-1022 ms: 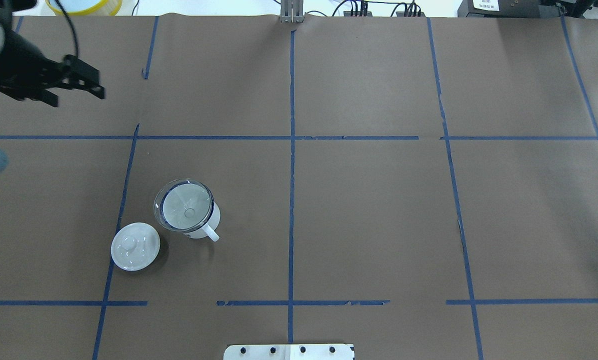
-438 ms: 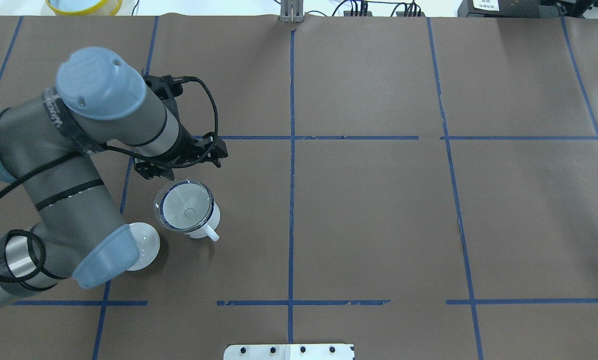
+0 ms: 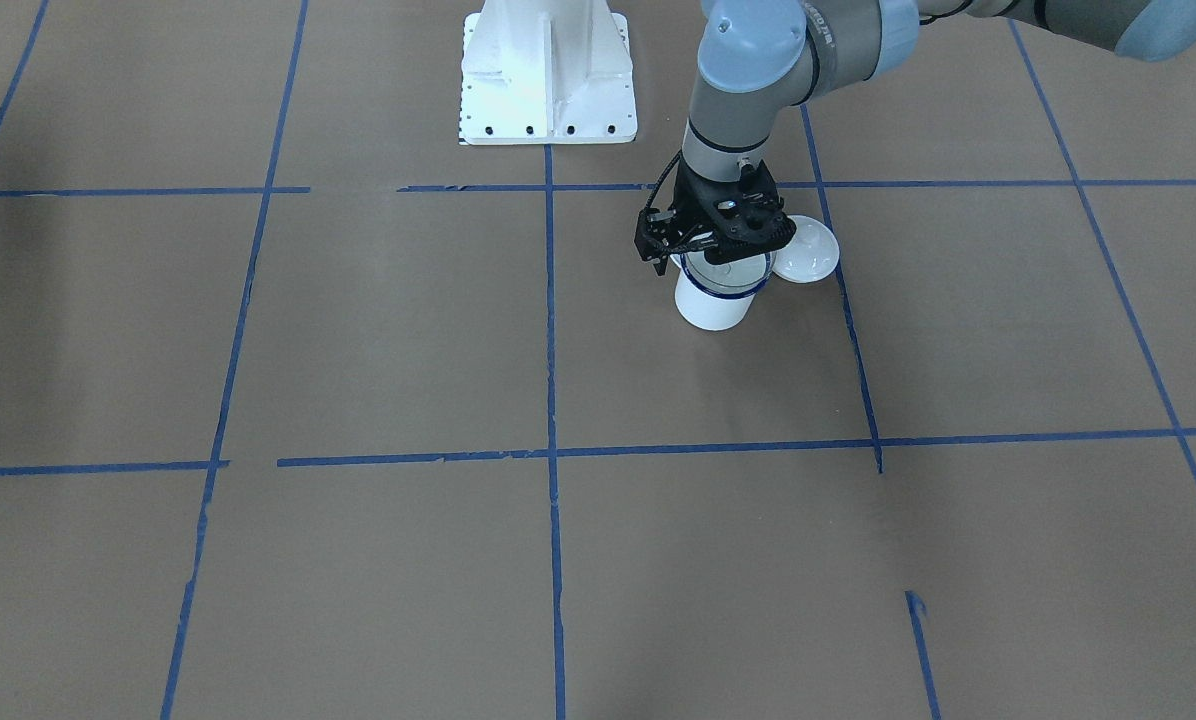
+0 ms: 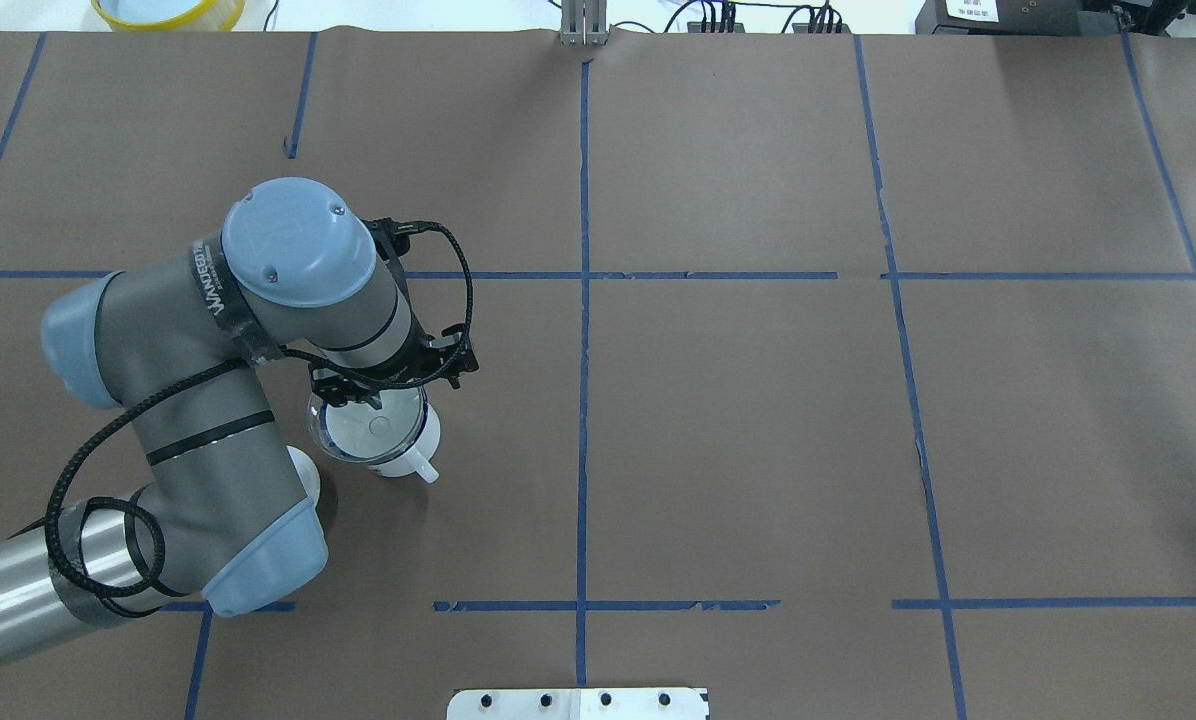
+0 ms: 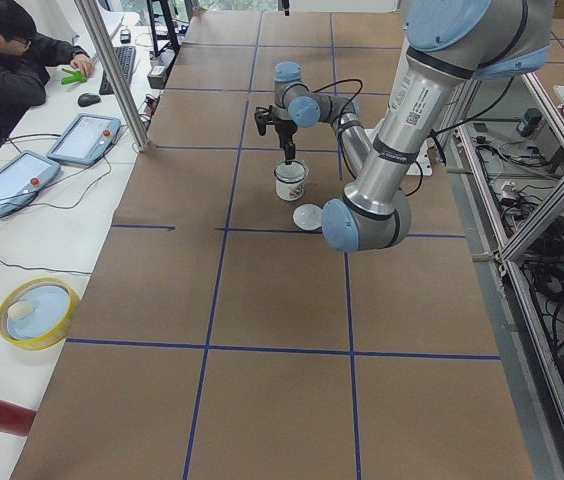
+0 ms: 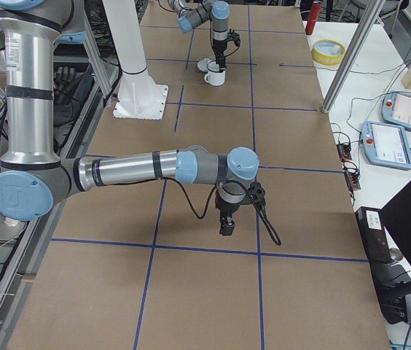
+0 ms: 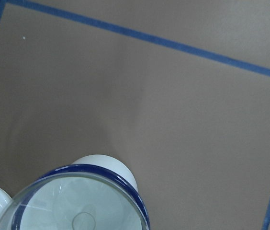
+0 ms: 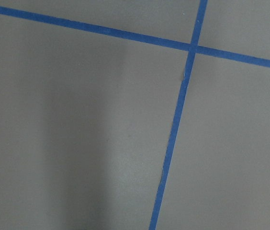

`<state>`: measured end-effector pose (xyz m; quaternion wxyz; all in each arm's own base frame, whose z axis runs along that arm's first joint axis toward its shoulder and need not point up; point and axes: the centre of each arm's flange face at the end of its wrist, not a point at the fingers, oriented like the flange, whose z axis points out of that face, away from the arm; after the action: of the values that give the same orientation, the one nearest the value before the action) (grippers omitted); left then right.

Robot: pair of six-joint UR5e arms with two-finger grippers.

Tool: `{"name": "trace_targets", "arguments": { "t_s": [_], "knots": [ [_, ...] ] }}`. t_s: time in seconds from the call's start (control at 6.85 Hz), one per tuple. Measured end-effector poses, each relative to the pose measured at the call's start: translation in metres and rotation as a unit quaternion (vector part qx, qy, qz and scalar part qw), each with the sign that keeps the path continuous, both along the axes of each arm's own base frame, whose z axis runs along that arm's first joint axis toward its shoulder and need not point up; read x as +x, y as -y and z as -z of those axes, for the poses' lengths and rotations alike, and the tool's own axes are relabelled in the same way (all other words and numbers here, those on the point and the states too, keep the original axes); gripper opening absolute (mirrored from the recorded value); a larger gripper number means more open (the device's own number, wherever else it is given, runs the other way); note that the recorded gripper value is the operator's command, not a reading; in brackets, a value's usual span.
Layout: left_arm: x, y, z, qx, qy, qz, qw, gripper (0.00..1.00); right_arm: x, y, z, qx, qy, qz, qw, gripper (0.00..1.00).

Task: Remove funnel from cup
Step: 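Move the left gripper down over the glass funnel in the mug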

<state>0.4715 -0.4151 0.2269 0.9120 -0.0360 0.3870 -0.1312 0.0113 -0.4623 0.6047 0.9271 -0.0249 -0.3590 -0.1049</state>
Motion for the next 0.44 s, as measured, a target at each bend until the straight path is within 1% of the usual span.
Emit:
{"name": "trace_targets", "arguments": {
  "t_s": [0.15,0.29,0.44],
  "knots": [
    [0.0028,-0.0022,-0.0013,-0.001,0.002,-0.002,1.0,0.05,0.0,-0.0001,-0.0001,0.0,0.0,0.0,1.0,1.0],
    [0.0034,-0.0034,-0.001,-0.002,0.003,-0.003,1.0,0.0,0.0,-0.0001,-0.0001,0.0,0.0,0.0,1.0,1.0],
    [0.0024,-0.0044,0.0003,-0.004,0.006,-0.004,1.0,0.0,0.0,-0.0002,-0.0002,0.0,0.0,0.0,1.0,1.0]
  ]
}}
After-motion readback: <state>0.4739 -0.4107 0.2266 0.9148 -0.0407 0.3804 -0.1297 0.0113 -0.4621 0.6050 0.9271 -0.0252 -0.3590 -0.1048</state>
